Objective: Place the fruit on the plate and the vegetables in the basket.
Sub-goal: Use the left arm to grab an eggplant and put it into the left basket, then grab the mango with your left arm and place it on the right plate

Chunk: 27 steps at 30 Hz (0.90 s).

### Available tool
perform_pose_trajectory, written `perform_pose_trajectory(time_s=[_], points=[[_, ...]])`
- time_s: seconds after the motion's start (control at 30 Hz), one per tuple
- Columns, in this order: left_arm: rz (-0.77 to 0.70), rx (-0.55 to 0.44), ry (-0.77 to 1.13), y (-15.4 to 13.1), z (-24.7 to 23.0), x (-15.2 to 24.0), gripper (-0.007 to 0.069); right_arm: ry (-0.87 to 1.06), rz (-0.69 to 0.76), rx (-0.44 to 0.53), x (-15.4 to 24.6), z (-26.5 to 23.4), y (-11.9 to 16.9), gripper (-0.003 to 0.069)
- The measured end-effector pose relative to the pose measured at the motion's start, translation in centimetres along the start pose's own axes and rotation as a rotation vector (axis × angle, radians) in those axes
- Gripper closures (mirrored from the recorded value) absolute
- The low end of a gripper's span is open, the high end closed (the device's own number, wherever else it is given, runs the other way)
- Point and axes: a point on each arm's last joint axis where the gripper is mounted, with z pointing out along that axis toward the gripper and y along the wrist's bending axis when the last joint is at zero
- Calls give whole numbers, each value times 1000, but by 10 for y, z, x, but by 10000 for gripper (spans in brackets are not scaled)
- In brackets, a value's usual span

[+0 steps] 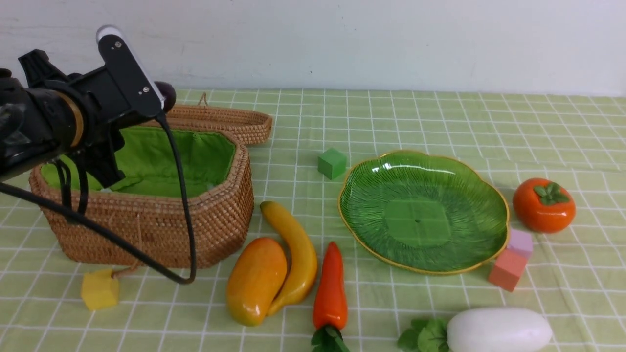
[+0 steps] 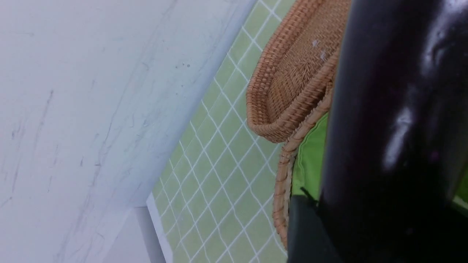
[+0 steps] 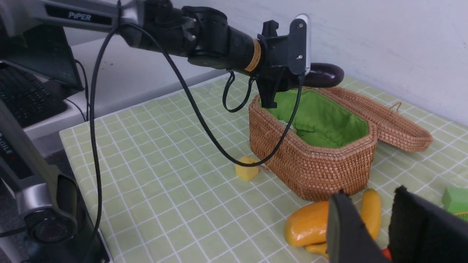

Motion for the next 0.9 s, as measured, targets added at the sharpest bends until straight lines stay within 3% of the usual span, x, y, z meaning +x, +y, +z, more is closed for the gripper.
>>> perform_pose_trajectory(time_s=[0.1, 0.3, 0.5, 0.63, 0.67, 0.73, 0.8, 0.9], points=[[9, -2, -10, 0, 0, -1, 241, 1, 0, -1, 0, 0, 0, 460], [12, -4, -8, 1, 0, -1, -13, 5, -3, 2, 0, 0, 0, 459], [-90, -13, -19, 7, -12, -1, -25, 22, -16, 14, 2, 0, -1, 454], [-398, 27, -7, 7, -38, -7, 69, 34, -18, 17, 3, 0, -2, 449], [-574, 85, -2, 0, -55, -14, 162, 45, 1, 8, 4, 0, -1, 447], [-741, 194, 15, -13, -73, -24, 281, 66, 25, -3, 6, 0, 0, 448], [-822, 317, 51, -31, -89, -36, 432, 100, 60, -14, 9, 0, 2, 448], [-808, 503, 122, -65, -111, -54, 622, 167, 126, -13, 15, -1, 2, 446]])
